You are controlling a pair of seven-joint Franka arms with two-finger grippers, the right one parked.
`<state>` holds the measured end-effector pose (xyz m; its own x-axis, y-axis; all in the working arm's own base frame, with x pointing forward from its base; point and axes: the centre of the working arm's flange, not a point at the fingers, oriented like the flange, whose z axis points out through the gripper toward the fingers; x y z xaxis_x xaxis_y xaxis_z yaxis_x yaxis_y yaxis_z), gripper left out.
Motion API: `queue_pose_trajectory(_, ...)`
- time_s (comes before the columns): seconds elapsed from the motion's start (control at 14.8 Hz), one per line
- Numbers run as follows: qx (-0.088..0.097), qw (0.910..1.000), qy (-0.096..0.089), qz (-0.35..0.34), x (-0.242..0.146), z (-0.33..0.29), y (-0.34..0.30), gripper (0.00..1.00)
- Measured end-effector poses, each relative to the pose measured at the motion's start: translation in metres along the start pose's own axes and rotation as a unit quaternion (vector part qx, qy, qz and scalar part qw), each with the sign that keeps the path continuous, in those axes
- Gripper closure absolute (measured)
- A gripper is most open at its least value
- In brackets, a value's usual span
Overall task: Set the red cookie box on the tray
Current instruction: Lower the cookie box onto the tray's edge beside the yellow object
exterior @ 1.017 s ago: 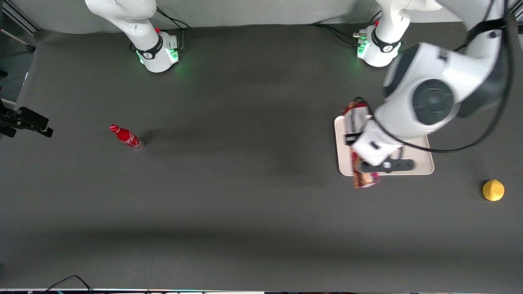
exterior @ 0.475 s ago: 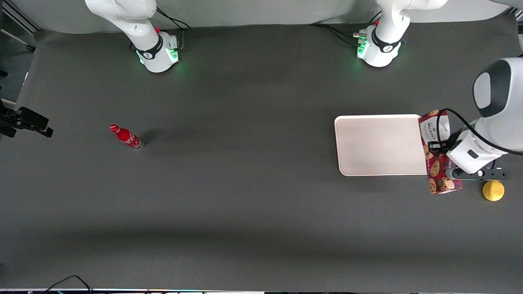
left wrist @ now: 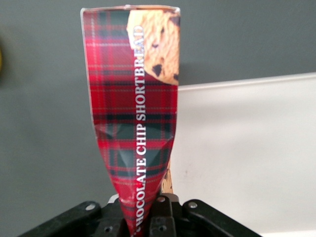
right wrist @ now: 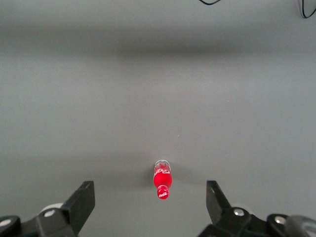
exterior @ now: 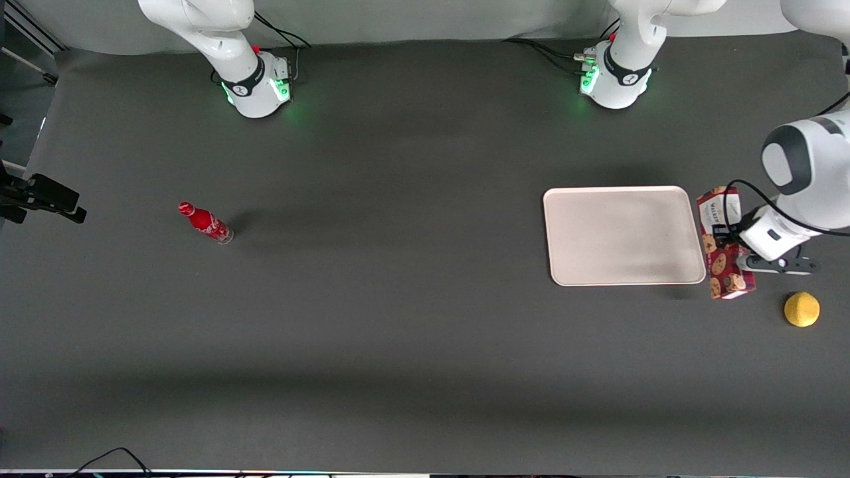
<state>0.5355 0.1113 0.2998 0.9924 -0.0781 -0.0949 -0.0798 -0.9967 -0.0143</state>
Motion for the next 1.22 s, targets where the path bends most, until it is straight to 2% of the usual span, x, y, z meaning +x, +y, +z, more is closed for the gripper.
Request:
queue_pose_trajectory(0.2,-0.020,0.9995,0.005,-0.023,-0.025,0.042,0.007,0.89)
queue_pose_trajectory(0.34,-0.021,0.9992,0.015,-0.031,-0.038,0.060,0.010,0.89)
queue_pose_trajectory(0.75,-0.019,0.9986,0.025,-0.043,-0.048,0.078,0.011,0.89)
queue_pose_trajectory(0.95,-0.020,0.9985,0.022,-0.047,-0.048,0.087,0.013,0.89)
queue_pose_trajectory(1.02,-0.019,0.9985,0.021,-0.046,-0.047,0.089,0.013,0.87)
queue_pose_trajectory(1.08,-0.019,0.9985,0.021,-0.046,-0.047,0.090,0.013,0.80)
queue_pose_trajectory(1.22,-0.018,0.9985,0.023,-0.046,-0.047,0.089,0.014,0.60)
